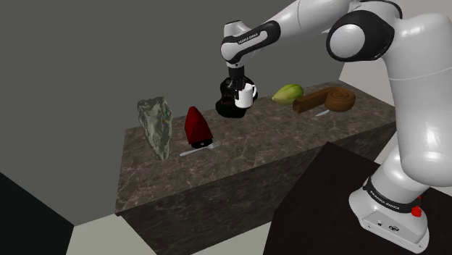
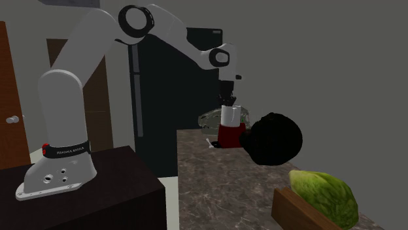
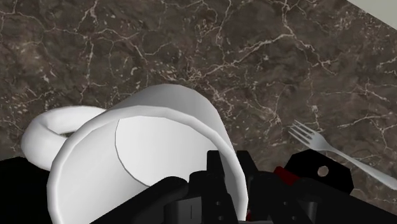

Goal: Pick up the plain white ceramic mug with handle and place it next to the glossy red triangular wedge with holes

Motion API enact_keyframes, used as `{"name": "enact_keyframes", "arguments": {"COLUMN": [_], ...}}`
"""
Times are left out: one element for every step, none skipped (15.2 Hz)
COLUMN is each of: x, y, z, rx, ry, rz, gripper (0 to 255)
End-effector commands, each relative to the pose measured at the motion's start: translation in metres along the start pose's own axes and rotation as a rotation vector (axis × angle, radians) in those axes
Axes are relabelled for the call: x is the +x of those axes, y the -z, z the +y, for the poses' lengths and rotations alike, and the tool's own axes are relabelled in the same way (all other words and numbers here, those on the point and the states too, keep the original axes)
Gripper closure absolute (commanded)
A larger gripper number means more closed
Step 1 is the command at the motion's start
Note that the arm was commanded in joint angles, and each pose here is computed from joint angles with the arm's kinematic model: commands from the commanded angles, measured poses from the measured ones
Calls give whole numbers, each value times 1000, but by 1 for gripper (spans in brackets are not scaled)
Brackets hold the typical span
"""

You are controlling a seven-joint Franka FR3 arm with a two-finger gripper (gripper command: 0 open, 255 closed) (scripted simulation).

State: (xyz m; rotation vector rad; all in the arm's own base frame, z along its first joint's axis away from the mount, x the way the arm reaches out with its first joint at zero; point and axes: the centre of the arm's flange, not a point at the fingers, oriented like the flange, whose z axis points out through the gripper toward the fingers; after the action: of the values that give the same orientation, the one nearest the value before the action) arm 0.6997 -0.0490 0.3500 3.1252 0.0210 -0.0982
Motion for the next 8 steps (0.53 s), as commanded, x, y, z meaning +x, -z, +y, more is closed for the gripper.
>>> {"name": "enact_keyframes", "arguments": {"x": [1, 1, 2, 2, 2, 3, 3, 3], "y": [-11, -16, -21, -27, -32, -37, -42, -48], "z": [-1, -1, -1, -1, -1, -1, -1, -1], "rx": [0, 0, 0, 0, 0, 0, 0, 0], "ry": [0, 0, 0, 0, 0, 0, 0, 0], "rz": [1, 1, 1, 1, 1, 1, 1, 1], "gripper": [255, 255, 255, 255, 255, 255, 255, 255]}}
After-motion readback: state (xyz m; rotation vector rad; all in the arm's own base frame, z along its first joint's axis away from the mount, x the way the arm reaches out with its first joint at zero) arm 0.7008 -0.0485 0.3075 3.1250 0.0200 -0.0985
